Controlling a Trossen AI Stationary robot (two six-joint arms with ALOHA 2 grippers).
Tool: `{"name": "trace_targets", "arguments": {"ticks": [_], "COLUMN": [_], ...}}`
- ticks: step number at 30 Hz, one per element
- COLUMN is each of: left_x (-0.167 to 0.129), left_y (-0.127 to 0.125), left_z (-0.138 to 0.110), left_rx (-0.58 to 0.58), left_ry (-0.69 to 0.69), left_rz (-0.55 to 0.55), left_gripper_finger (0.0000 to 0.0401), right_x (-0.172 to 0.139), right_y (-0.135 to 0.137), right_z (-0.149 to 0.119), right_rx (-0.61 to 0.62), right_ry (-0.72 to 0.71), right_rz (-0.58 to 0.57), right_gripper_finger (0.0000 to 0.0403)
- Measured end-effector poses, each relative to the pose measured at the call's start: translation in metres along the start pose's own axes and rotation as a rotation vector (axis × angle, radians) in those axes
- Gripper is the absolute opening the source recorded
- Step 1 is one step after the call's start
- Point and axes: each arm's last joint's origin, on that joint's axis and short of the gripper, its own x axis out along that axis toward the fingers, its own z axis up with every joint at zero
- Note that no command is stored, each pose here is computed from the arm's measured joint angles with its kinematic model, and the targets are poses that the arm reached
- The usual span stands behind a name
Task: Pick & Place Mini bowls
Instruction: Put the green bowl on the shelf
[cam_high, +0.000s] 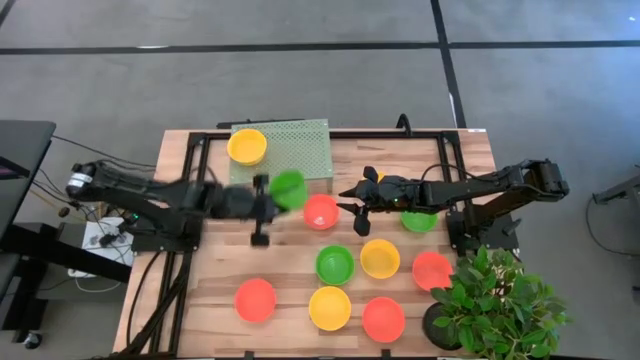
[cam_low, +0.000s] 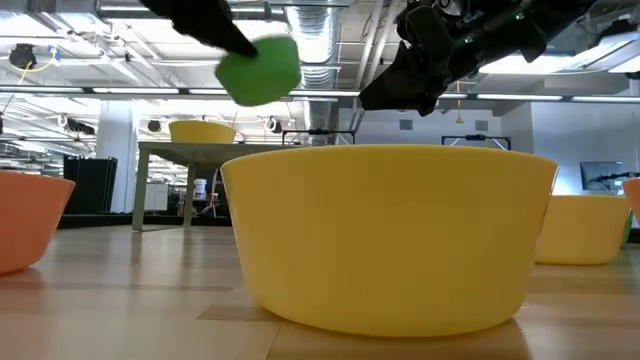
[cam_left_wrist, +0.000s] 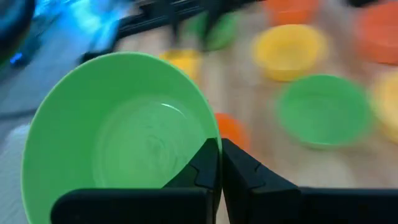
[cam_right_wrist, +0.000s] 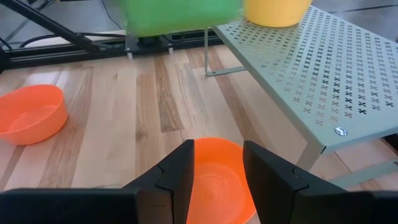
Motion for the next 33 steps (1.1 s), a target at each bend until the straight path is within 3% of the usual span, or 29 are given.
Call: {"name": "trace_targets", "arguments": {"ticks": [5, 10, 16, 23, 30, 33], "left_x": [0.017, 0.040, 0.063, 0.067, 0.067, 0.067], "left_y": [0.055, 0.085, 0.099, 0.116, 0.119, 0.120], "left_z": [-0.016, -0.029, -0.045, -0.055, -0.058, -0.057], "left_rx": [-0.135, -0.151, -0.133, -0.158, -0.171, -0.166], "left_ry": [0.040, 0.034, 0.112, 0.137, 0.147, 0.132], "left_rz": [0.046, 0.038, 0.068, 0.120, 0.133, 0.140], "left_gripper_finger": [0.0007, 0.0008, 0.0010, 0.0011, 0.0046, 0.0065], "right_x": [0.000, 0.000, 0.000, 0.000, 0.000, 0.003], "right_y": [0.000, 0.000, 0.000, 0.000, 0.001, 0.003], "right_z": [0.000, 0.000, 0.000, 0.000, -0.001, -0.005], "right_rx": [0.000, 0.000, 0.000, 0.000, -0.002, -0.007], "right_ry": [0.000, 0.000, 0.001, 0.001, 0.009, 0.036], "right_rz": [0.000, 0.000, 0.000, 0.000, 0.007, 0.072], "right_gripper_finger": [0.0131, 0.0131, 0.0131, 0.0131, 0.0131, 0.0136]}}
